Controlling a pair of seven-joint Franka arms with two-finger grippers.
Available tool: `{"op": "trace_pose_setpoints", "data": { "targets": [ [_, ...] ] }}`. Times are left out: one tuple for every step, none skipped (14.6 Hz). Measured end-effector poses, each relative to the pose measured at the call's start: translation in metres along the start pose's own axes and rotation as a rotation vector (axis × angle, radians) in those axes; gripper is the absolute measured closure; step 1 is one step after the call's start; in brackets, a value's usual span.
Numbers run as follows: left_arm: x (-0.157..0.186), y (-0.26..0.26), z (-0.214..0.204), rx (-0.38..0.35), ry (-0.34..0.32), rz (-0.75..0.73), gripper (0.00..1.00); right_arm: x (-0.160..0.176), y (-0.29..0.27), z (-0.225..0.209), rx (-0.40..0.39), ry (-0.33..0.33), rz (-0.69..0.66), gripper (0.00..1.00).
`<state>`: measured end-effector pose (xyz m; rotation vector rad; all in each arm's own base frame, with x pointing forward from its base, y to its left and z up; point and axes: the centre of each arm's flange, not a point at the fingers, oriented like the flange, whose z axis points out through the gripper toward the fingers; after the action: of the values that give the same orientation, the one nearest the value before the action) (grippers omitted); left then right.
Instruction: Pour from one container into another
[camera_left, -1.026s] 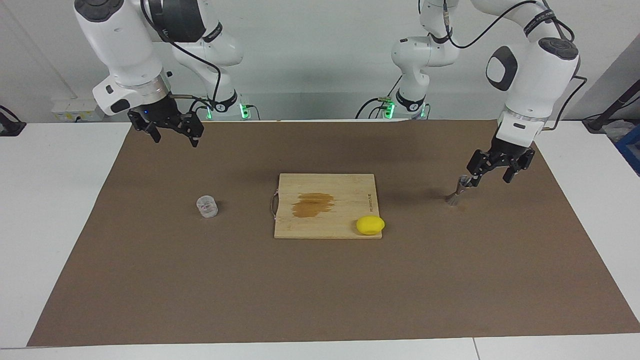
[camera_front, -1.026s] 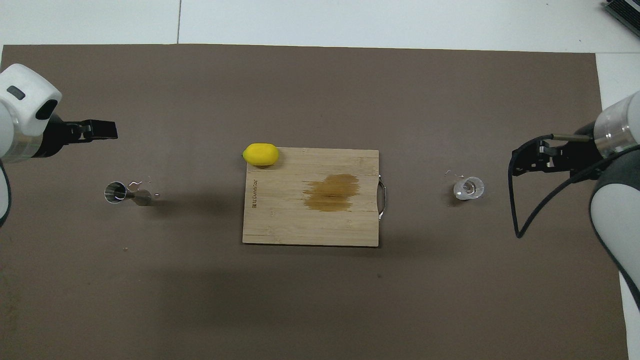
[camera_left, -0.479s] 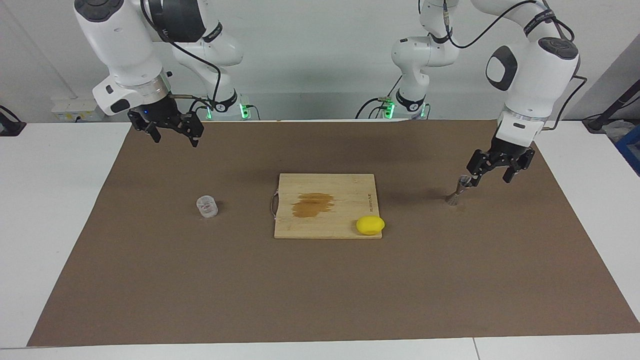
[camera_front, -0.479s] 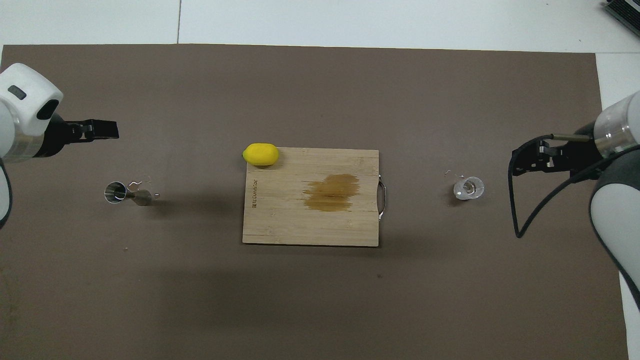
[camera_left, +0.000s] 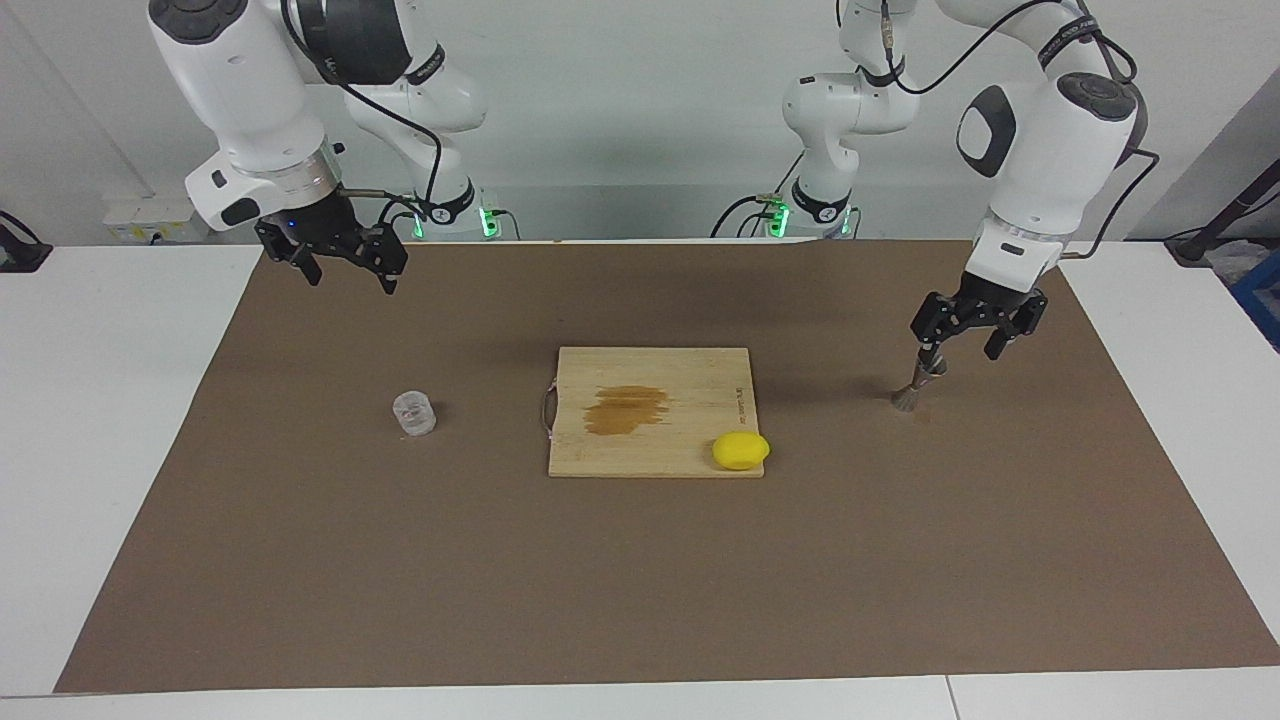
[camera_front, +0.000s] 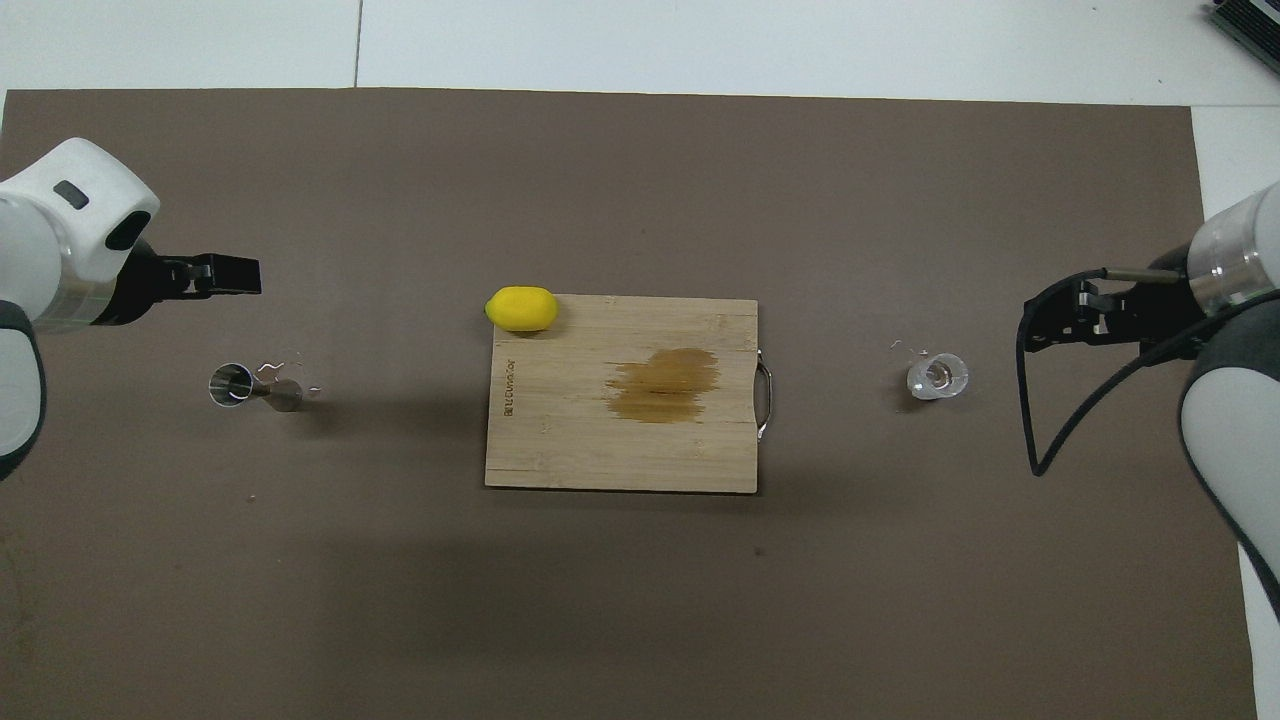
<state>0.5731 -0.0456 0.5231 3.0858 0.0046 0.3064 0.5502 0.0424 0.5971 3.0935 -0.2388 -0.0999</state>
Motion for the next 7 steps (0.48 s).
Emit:
{"op": "trace_pose_setpoints", "data": {
  "targets": [
    [0.000, -0.007, 0.000, -0.008, -0.001, 0.020, 0.00, 0.000, 0.000, 0.000, 0.000, 0.000, 0.000, 0.00],
    [0.001, -0.015, 0.001, -0.021, -0.004, 0.054, 0.00, 0.000, 0.000, 0.000, 0.000, 0.000, 0.000, 0.00],
    [0.001, -0.024, 0.002, -0.036, -0.005, 0.091, 0.00, 0.000, 0.000, 0.000, 0.000, 0.000, 0.000, 0.00],
    [0.002, -0.033, 0.004, -0.051, -0.007, 0.135, 0.00, 0.000, 0.000, 0.000, 0.000, 0.000, 0.000, 0.00],
    [0.003, -0.041, 0.008, -0.066, -0.009, 0.185, 0.00, 0.000, 0.000, 0.000, 0.000, 0.000, 0.000, 0.00],
    [0.003, -0.049, 0.013, -0.086, -0.010, 0.239, 0.00, 0.000, 0.000, 0.000, 0.000, 0.000, 0.000, 0.00],
    [0.004, -0.058, 0.019, -0.111, -0.010, 0.288, 0.00, 0.000, 0.000, 0.000, 0.000, 0.000, 0.000, 0.00]
  ]
}}
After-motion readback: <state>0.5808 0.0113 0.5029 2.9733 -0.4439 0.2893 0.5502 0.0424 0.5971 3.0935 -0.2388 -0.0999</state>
